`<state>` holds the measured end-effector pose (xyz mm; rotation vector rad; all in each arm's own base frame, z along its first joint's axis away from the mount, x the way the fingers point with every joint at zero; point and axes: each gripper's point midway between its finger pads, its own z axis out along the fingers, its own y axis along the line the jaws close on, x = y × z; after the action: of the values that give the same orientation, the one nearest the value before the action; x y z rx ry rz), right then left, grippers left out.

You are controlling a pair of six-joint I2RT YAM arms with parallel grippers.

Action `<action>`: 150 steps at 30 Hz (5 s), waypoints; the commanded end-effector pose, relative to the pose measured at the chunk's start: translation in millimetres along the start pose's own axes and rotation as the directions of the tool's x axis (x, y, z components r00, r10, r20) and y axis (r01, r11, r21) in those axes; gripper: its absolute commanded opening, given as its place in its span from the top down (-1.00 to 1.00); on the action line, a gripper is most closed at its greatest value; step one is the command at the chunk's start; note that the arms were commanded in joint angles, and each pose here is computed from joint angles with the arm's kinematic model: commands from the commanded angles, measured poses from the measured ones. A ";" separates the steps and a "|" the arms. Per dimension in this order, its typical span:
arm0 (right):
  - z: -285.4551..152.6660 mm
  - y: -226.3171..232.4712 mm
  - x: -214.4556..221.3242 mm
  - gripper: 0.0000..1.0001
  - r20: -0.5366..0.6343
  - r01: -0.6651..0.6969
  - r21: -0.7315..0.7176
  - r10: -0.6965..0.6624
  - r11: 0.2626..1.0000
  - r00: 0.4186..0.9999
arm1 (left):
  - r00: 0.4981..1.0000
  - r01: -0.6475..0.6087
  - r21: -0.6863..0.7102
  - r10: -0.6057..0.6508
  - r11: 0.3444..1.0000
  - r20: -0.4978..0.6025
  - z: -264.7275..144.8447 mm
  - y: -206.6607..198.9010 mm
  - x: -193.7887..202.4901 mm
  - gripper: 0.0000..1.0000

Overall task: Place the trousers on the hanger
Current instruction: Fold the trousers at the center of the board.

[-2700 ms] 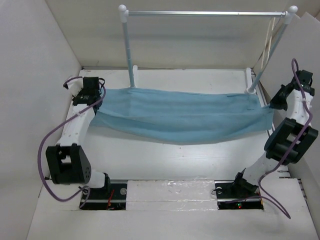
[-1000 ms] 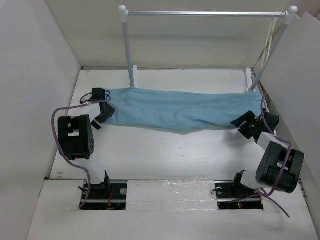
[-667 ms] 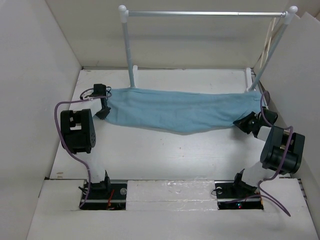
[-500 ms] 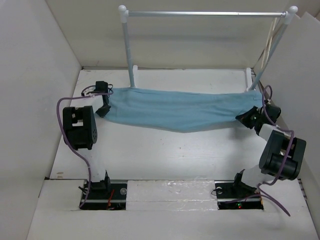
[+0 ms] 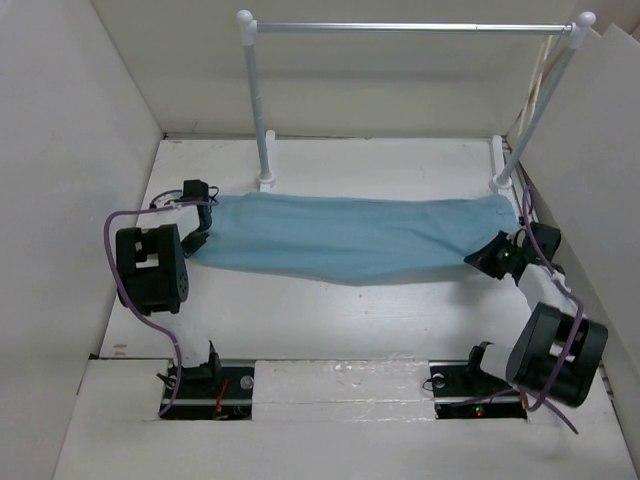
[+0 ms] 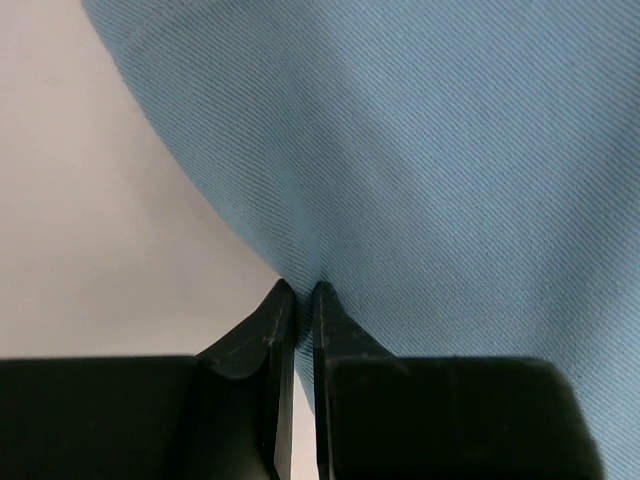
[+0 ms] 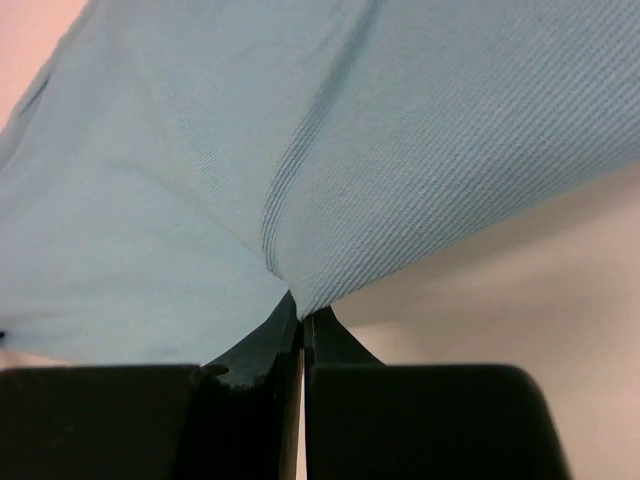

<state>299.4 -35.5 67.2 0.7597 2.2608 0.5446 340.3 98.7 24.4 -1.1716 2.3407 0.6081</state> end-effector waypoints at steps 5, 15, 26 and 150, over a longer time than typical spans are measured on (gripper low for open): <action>-56.8 -3.3 1.8 0.89 0.060 0.125 0.105 -0.131 0.987 0.990 | 0.993 0.107 -0.124 -0.100 0.987 0.054 -33.4 80.8 -13.0 0.80; -53.9 53.2 -33.8 -0.38 0.064 0.253 -0.090 -0.248 0.963 0.967 | 0.959 0.229 0.156 -0.250 0.961 0.133 -92.5 46.9 -67.3 -0.80; -20.6 75.7 -7.3 0.87 0.016 0.135 -0.366 -0.138 0.921 0.990 | 0.978 0.198 0.300 -0.207 0.933 -0.002 -38.0 -24.4 -45.8 0.43; -52.2 522.5 343.7 -0.67 0.193 0.434 -0.897 -0.810 0.083 0.553 | 0.799 0.110 0.666 -0.464 0.738 0.383 -293.0 87.8 -90.2 0.02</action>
<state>228.9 605.7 166.3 -1.1017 1.9679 1.2408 256.0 30.3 376.8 -0.8762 1.5016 -0.1253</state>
